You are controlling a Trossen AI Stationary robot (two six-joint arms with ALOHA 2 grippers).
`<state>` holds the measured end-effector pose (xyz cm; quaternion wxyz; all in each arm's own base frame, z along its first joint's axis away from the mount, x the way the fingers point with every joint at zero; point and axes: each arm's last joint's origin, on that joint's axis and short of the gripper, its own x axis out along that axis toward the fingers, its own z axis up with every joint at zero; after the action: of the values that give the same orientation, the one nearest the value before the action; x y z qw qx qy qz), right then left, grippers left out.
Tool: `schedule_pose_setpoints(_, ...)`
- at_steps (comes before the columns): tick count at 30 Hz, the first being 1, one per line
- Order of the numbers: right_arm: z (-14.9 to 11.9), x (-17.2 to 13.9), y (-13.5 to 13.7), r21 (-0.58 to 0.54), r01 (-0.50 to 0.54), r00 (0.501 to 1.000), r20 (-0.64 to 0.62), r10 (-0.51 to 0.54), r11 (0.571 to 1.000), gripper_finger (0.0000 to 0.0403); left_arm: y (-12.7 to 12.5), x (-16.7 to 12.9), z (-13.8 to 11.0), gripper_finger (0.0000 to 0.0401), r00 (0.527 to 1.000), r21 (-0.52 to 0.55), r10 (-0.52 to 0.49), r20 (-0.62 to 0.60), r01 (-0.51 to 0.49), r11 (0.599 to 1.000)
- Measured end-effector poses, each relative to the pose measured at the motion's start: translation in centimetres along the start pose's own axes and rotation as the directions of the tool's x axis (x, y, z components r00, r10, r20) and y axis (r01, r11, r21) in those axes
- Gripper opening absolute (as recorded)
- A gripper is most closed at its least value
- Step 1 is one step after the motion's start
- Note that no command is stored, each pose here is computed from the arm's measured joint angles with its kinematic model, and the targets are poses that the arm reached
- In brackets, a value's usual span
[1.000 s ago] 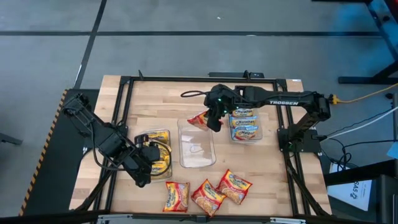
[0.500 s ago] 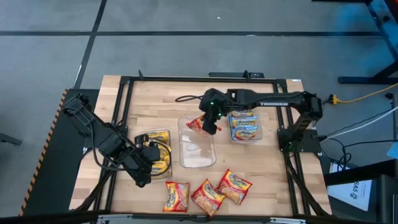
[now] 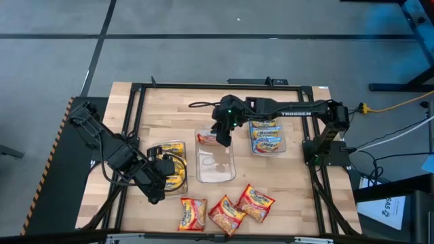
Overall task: Sort Maruchan noodles
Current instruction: Put the red noodle pack into the middle transparent bin
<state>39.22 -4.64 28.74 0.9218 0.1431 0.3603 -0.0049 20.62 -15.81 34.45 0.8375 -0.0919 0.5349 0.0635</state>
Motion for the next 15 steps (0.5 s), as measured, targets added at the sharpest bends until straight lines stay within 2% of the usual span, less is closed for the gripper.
schedule_pose_setpoints(5,0.1,-0.2,0.1,0.038,-0.024,1.000,0.003,0.024,0.999,0.0110,0.0,0.0,0.0,0.0050,1.000,-0.001,0.000,0.000,0.000,1.000)
schedule_pose_setpoints(9,0.0,-0.4,0.6,0.126,-0.184,0.982,-0.029,0.189,0.975,0.0117,0.0,0.0,0.0,0.0050,1.000,-0.001,0.001,0.001,-0.001,1.000)
schedule_pose_setpoints(12,-0.6,-0.5,1.6,0.235,-0.332,0.926,-0.105,0.363,0.914,0.0117,0.0,0.0,0.0,0.0050,1.000,-0.001,0.001,0.000,-0.001,1.000)
schedule_pose_setpoints(15,-2.2,-0.7,3.3,0.344,-0.434,0.812,-0.251,0.527,0.833,0.0117,0.0,0.0,0.0,0.0050,1.000,-0.001,0.001,0.000,-0.001,1.000)
